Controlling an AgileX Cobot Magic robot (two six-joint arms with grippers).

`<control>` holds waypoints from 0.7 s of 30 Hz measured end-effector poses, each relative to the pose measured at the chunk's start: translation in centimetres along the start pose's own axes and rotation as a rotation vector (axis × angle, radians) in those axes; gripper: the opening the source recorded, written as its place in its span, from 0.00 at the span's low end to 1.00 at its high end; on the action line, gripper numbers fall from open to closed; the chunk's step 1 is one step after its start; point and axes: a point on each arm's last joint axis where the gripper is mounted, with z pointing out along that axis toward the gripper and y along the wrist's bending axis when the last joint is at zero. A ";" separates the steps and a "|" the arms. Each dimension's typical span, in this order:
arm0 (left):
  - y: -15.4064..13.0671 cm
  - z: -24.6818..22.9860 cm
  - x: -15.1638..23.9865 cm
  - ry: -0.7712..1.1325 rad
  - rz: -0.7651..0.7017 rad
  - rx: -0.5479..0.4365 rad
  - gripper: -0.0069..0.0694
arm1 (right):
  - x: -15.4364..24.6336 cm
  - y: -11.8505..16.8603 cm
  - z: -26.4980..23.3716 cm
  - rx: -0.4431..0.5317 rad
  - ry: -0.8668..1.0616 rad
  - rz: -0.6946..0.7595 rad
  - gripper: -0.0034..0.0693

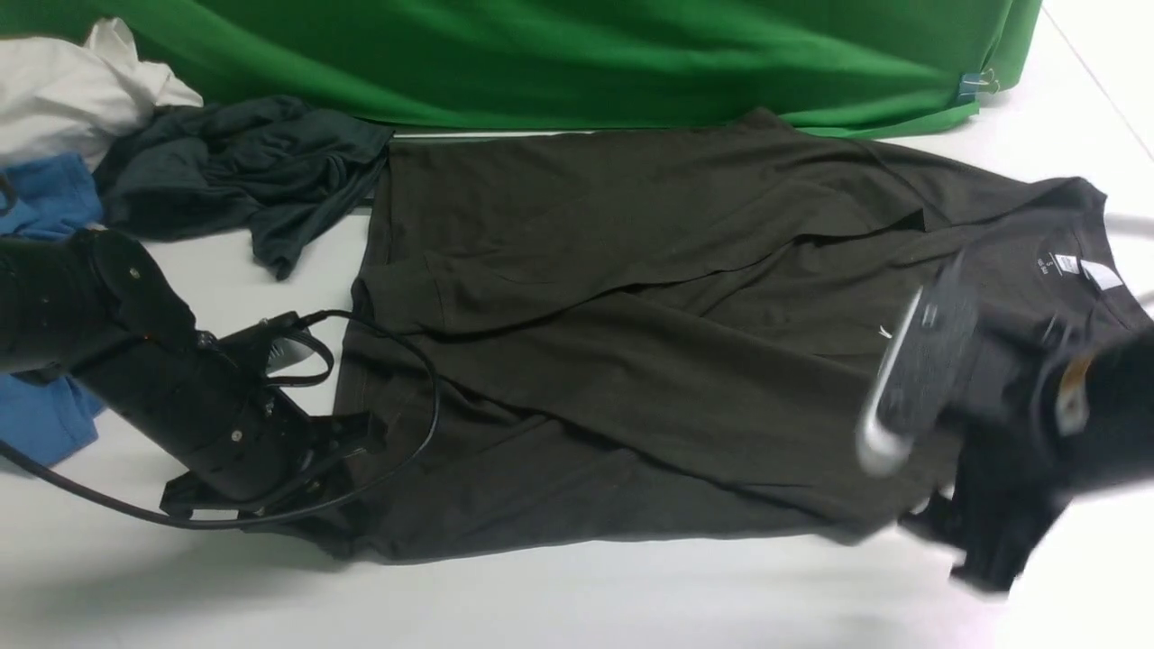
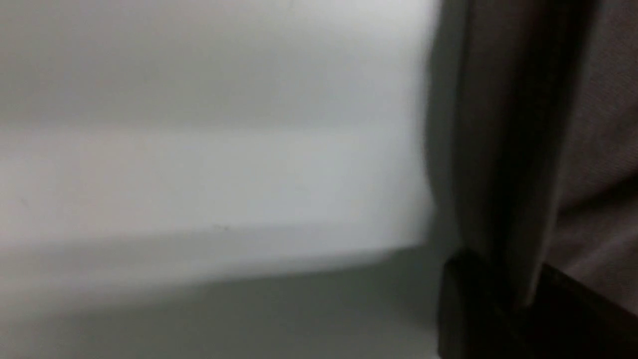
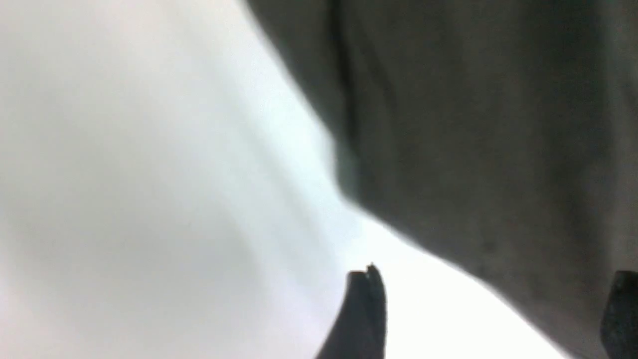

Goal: Fold a long-sleeved shirt on a white desktop.
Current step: 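Grasp the near edge of the shirt at its hem and shoulder corners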

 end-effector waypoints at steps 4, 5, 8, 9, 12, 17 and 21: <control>0.0 0.0 0.0 0.001 0.003 -0.005 0.16 | 0.5 0.8 2.9 0.000 -0.008 -0.045 0.82; 0.1 0.0 0.0 0.001 0.004 -0.006 0.15 | 0.3 0.8 3.7 0.001 -0.013 -0.054 0.81; 0.1 0.0 0.0 0.001 0.004 -0.006 0.15 | 0.0 0.7 5.4 0.003 -0.025 -0.064 0.81; 0.1 0.0 0.0 0.001 0.004 -0.006 0.15 | 0.0 0.8 5.9 -0.003 -0.018 -0.067 0.81; 0.1 0.0 0.0 0.002 0.004 -0.006 0.15 | -0.4 0.7 7.5 -0.006 -0.024 -0.066 0.77; 0.1 0.0 0.0 -0.001 0.005 -0.008 0.15 | -0.5 0.7 7.9 -0.011 -0.020 -0.013 0.40; 0.1 -0.6 0.3 -0.018 0.034 -0.031 0.15 | 0.1 0.9 7.0 -0.026 0.020 0.025 0.13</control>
